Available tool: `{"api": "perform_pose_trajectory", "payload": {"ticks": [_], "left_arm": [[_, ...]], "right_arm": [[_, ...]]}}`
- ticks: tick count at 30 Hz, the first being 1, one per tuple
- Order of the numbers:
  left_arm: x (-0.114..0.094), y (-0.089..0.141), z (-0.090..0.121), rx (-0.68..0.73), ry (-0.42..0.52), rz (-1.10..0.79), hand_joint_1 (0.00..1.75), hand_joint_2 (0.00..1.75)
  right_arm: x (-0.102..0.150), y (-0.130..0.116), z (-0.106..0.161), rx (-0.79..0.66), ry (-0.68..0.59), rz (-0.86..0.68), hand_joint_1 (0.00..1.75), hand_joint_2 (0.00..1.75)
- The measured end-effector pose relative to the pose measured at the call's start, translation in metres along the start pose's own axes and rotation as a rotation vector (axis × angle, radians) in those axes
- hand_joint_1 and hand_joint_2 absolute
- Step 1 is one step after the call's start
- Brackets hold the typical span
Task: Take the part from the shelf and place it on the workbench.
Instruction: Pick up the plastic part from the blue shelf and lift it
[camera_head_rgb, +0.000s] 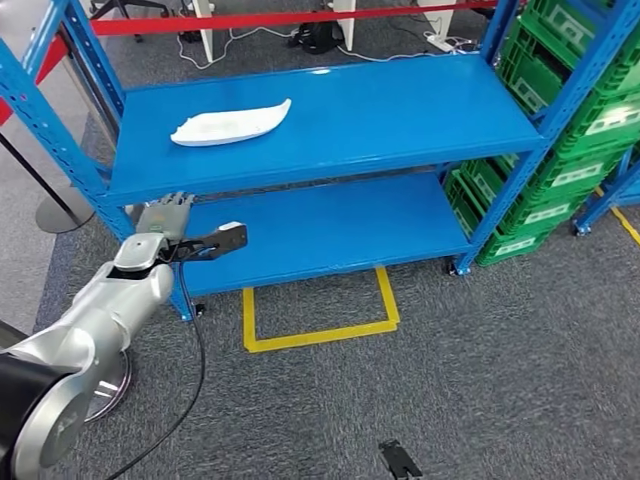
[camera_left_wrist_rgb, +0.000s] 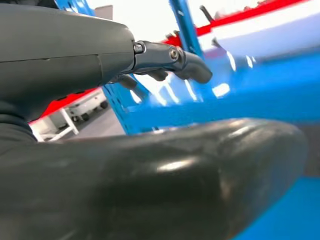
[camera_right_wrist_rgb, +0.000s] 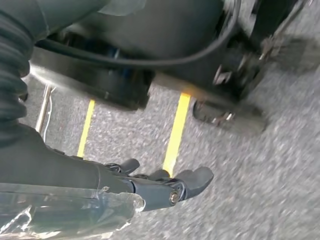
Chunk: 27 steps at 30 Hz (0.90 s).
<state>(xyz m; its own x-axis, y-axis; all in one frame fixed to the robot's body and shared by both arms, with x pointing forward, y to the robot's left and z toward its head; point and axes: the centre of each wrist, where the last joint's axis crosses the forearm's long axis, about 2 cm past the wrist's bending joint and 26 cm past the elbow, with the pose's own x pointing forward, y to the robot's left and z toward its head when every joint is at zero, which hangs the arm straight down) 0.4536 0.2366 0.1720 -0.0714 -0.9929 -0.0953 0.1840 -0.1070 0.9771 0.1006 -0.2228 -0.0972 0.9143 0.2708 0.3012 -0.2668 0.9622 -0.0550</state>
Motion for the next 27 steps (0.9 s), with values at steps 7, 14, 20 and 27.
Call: {"api": "perform_pose_trajectory", "payload": {"ticks": [7,14,20,27], "left_arm": [[-0.004,-0.004,0.001,-0.002,0.003,-0.009,0.0,0.0],[-0.004,0.016,-0.005,0.048,0.002,-0.019,0.0,0.0],[-0.002,0.009,-0.002,0.039,-0.003,-0.019,0.0,0.0],[-0.006,0.013,-0.004,0.052,0.003,-0.028,0.0,0.0]], "right_arm": [[0.0,0.0,0.0,0.0,0.0,-0.001,0.0,1.75],[0.002,0.0,0.0,-0.002,-0.005,0.001,0.0,1.75],[-0.001,0.0,0.0,-0.002,-0.001,0.001,0.0,1.75],[-0.003,0.002,0.0,0.002,0.005,0.001,0.0,1.75]]}}
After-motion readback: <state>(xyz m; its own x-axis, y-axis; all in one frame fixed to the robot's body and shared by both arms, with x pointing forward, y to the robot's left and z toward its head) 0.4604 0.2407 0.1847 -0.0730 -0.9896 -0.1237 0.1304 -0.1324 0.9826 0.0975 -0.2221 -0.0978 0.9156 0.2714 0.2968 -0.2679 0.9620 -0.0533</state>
